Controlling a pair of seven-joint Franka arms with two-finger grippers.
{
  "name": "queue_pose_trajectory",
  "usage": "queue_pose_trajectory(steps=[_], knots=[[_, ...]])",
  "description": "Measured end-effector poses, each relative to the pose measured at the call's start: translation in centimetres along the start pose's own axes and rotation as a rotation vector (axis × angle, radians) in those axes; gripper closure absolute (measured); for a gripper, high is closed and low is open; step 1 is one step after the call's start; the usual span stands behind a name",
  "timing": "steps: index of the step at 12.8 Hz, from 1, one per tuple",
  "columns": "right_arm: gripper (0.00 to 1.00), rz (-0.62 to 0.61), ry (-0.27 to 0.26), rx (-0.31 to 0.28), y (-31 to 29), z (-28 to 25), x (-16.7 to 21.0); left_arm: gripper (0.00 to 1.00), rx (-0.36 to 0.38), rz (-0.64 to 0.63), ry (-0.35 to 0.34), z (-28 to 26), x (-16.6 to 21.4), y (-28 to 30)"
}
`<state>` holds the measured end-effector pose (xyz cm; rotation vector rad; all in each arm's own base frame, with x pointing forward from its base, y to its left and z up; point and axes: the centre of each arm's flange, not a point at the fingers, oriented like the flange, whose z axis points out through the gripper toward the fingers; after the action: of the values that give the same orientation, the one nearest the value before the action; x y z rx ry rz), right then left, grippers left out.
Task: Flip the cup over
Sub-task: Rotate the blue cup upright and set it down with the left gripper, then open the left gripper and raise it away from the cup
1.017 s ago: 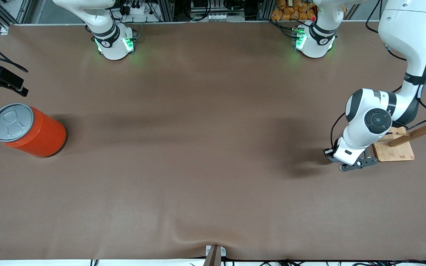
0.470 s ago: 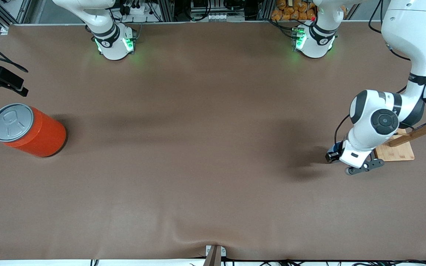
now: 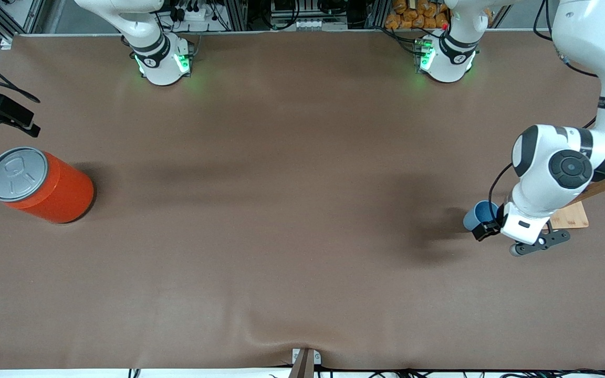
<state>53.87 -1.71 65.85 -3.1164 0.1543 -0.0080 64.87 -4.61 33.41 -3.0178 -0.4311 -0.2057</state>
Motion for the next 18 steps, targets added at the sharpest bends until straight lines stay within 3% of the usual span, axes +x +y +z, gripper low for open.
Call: queue_pose_trajectory(steps=[3,8,15,18], knots=[[0.00,0.000,0.000,0.000,0.0,0.0,0.0,0.00,0.015,-0.006,-0.047,-4.4,1.0,1.3],[0.00,0.000,0.000,0.000,0.0,0.0,0.0,0.00,-0.021,-0.031,-0.139,-12.1,1.0,2.9],[0.00,-0.001,0.000,0.000,0.0,0.0,0.0,0.00,-0.074,-0.024,-0.118,-23.3,-2.1,2.1],[0.00,-0.001,0.000,0.000,0.0,0.0,0.0,0.00,-0.062,0.047,-0.134,-26.8,-2.8,0.4]])
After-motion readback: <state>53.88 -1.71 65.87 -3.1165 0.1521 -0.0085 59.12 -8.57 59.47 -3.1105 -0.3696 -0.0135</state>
